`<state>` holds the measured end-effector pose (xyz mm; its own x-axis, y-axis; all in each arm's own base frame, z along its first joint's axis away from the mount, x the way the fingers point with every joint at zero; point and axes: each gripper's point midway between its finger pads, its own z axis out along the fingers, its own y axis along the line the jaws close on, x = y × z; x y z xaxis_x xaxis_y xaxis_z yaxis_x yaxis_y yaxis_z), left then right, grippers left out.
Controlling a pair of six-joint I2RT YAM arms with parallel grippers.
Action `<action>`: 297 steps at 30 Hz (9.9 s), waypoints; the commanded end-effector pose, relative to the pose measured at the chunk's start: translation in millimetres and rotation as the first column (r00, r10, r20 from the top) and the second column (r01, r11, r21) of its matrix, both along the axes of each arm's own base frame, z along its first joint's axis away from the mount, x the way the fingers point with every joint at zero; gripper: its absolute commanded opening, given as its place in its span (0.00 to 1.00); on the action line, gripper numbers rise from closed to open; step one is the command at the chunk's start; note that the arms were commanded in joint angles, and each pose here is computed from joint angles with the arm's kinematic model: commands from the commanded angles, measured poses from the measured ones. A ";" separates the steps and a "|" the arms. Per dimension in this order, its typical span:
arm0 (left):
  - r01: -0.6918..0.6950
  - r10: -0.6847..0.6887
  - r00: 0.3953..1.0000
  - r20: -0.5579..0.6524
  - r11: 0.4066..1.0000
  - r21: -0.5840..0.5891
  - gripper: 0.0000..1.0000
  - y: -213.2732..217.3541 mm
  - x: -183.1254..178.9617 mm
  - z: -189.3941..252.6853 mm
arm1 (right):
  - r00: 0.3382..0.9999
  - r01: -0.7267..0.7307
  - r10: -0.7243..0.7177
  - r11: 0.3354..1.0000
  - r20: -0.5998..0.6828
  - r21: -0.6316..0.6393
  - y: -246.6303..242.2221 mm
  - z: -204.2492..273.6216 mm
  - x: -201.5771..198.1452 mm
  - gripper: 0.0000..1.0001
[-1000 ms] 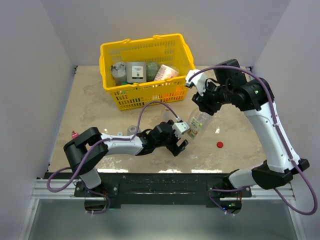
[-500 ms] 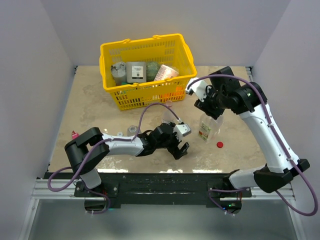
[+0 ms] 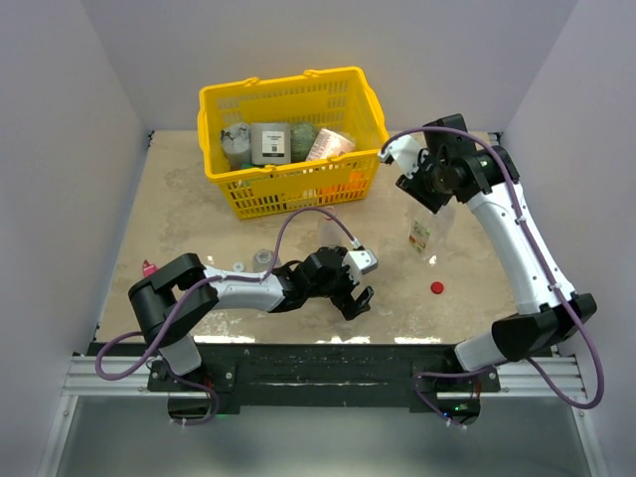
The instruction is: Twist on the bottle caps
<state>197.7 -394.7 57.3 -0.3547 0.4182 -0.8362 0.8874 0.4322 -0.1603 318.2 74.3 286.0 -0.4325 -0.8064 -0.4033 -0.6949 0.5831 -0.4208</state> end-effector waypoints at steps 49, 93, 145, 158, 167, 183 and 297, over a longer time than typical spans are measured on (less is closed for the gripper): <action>0.467 -0.441 0.883 0.158 0.857 -0.217 0.98 -19.1 -55.8 98.0 | 0.942 -0.094 -0.079 0.872 0.326 0.481 26.0 97.0 61.8 0.78; -0.588 0.770 0.607 0.197 0.602 -0.540 1.00 300.5 158.1 339.0 | 0.932 -0.339 0.334 0.656 0.143 0.675 220.5 -56.5 -2.1 0.69; 0.338 -0.128 0.898 0.421 0.814 -0.472 0.98 30.8 29.6 213.3 | 0.789 -0.518 0.578 0.443 0.208 0.731 195.2 132.4 -111.3 0.00; 0.368 -0.166 0.898 0.408 0.792 -0.487 0.82 21.2 29.6 211.1 | 0.812 -0.482 0.553 0.458 0.185 0.747 196.8 119.4 -103.0 0.02; 0.345 -0.139 0.905 0.402 0.794 -0.501 0.79 25.8 29.0 210.0 | 0.840 -0.449 0.524 0.527 0.140 0.721 186.3 93.4 -100.2 0.03; 0.350 -0.161 0.908 0.388 0.800 -0.487 0.87 19.2 32.1 201.8 | 0.827 -0.466 0.530 0.459 0.188 0.757 202.3 121.8 -90.5 0.03; 0.275 -0.160 0.943 0.290 0.866 -0.417 0.00 31.4 41.5 172.6 | 0.601 -0.754 0.628 0.651 -0.495 -0.089 -73.0 -268.7 -77.9 0.46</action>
